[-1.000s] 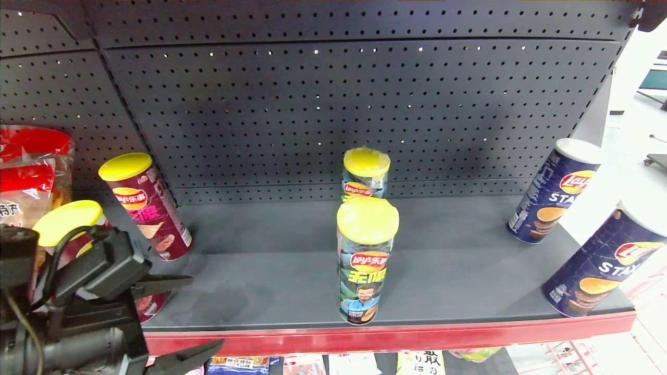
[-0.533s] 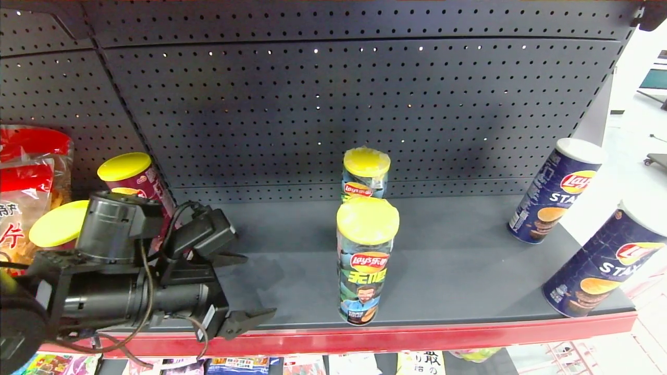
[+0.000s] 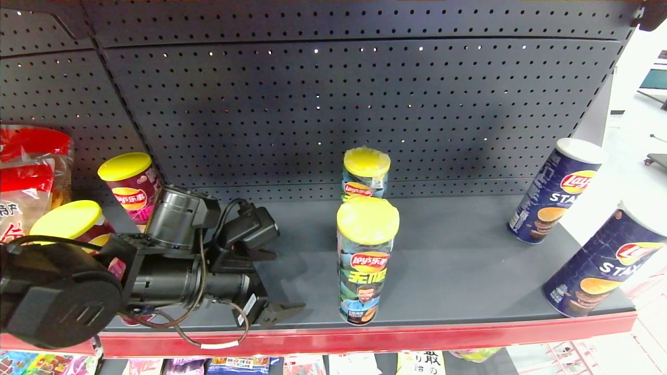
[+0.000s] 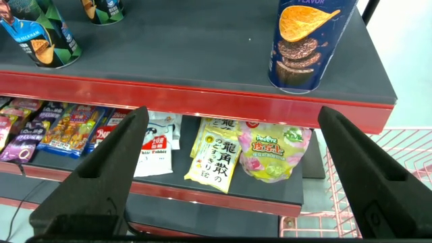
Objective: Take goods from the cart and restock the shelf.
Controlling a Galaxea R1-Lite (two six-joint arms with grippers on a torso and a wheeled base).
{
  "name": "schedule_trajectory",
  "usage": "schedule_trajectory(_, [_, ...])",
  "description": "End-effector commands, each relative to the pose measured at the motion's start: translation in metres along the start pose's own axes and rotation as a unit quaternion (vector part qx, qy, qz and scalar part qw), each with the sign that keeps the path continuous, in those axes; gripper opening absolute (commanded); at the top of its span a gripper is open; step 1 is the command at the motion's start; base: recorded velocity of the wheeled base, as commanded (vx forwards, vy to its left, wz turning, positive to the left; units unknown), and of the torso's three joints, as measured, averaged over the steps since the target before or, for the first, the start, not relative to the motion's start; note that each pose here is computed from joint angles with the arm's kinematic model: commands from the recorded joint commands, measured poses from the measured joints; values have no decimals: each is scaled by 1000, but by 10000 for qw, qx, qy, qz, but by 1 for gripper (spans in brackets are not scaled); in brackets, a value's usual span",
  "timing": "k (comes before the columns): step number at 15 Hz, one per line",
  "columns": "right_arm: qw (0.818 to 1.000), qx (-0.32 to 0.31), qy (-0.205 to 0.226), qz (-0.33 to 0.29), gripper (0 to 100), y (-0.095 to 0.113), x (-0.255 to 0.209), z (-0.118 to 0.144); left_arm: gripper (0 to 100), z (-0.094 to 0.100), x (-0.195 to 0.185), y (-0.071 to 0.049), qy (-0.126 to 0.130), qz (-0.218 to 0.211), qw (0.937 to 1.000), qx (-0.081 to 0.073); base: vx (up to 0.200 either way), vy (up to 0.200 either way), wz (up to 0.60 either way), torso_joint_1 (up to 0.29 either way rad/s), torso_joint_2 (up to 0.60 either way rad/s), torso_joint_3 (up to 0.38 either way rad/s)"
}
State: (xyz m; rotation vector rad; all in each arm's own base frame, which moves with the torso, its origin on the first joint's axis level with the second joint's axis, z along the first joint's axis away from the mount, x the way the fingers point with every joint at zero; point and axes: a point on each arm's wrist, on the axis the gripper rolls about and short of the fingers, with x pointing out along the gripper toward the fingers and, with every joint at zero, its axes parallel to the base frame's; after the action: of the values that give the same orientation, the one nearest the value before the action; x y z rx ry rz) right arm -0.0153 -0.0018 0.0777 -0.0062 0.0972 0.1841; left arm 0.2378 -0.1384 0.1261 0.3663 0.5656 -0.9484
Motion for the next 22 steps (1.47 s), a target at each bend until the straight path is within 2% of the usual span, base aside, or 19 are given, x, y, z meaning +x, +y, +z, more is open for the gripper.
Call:
schedule_trajectory(1, [10000,0,5,7,100,0,0,0,100,0,10,-2,86,-92,9999,16,0,0,0,0,0,0])
schedule_trajectory(8, [10000,0,-3,7,100,0,0,0,100,7,28,-2,118,-182,9997,98,0,0,0,0,0,0])
schedule_trajectory(14, [10000,0,12,7,100,0,0,0,100,16,45,6,96,-128,9998,121,0,0,0,0,0,0])
schedule_trajectory(18, [10000,0,5,7,100,0,0,0,100,24,55,0,40,-245,9994,233,0,0,0,0,0,0])
schedule_trajectory(22, [10000,0,12,-1,100,0,0,0,100,23,59,1,83,-252,9994,226,0,0,0,0,0,0])
